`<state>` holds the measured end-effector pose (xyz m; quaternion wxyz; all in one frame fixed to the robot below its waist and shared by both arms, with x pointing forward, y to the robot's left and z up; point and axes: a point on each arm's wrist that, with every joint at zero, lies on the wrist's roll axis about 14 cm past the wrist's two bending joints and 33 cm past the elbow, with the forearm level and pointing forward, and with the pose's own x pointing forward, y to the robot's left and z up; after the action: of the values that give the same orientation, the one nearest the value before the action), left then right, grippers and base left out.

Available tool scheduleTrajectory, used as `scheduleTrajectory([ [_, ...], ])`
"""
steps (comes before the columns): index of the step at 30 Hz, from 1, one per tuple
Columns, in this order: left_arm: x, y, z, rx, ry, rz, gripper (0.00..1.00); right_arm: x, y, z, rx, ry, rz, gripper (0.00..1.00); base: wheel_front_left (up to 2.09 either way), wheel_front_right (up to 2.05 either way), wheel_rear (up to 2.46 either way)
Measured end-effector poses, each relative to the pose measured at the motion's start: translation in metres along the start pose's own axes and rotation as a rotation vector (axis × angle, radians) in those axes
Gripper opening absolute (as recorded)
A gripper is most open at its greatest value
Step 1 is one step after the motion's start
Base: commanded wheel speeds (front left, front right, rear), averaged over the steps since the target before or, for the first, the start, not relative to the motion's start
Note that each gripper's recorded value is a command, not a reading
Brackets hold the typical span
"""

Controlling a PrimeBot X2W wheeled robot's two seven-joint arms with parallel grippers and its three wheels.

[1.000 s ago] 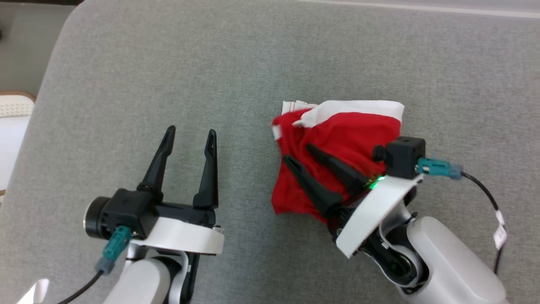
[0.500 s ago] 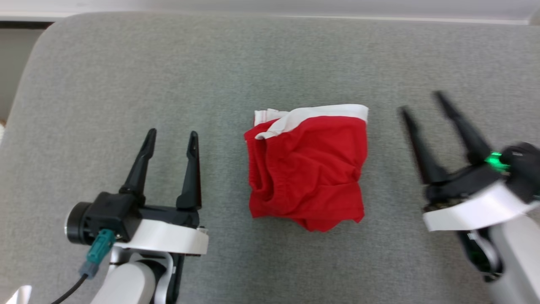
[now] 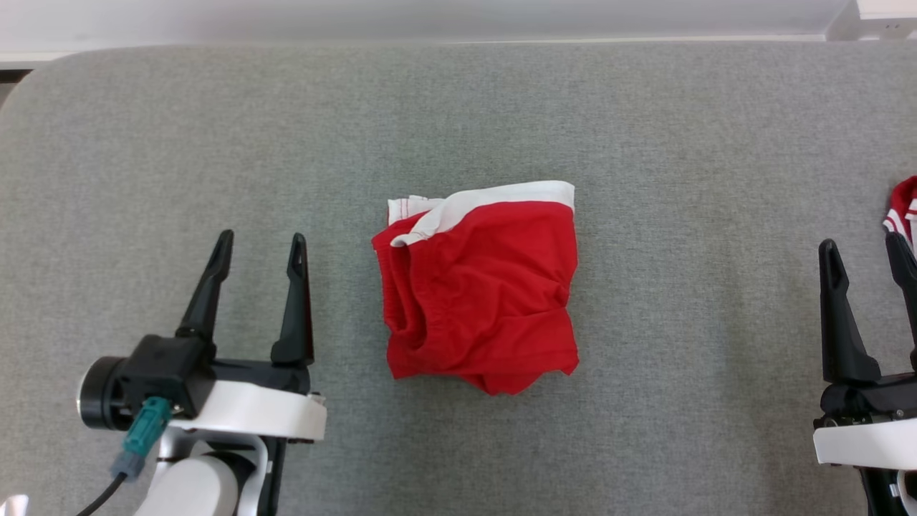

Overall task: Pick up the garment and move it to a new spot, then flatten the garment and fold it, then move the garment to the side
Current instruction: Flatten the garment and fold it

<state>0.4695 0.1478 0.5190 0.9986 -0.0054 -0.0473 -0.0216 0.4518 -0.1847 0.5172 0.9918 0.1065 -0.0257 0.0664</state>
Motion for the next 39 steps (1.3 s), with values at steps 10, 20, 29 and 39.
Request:
scheduleTrajectory([
  [10, -0.003, -0.002, 0.0, 0.005, 0.005, -0.005, 1.0, -0.009, 0.002, 0.006, 0.011, 0.005, -0.018, 1.0, 0.0, 0.0, 0.0],
  [20, -0.029, -0.005, 0.015, 0.014, -0.006, -0.017, 1.0, -0.033, 0.011, 0.015, 0.012, 0.021, -0.014, 1.0, 0.0, 0.0, 0.0],
  [29, -0.056, -0.004, 0.024, 0.025, -0.003, -0.024, 1.0, -0.059, 0.019, 0.028, 0.008, 0.023, -0.011, 1.0, 0.0, 0.0, 0.0],
  [39, -0.073, 0.004, 0.034, 0.058, -0.04, -0.016, 1.0, -0.08, 0.024, 0.036, 0.001, 0.026, -0.017, 1.0, 0.0, 0.0, 0.0],
])
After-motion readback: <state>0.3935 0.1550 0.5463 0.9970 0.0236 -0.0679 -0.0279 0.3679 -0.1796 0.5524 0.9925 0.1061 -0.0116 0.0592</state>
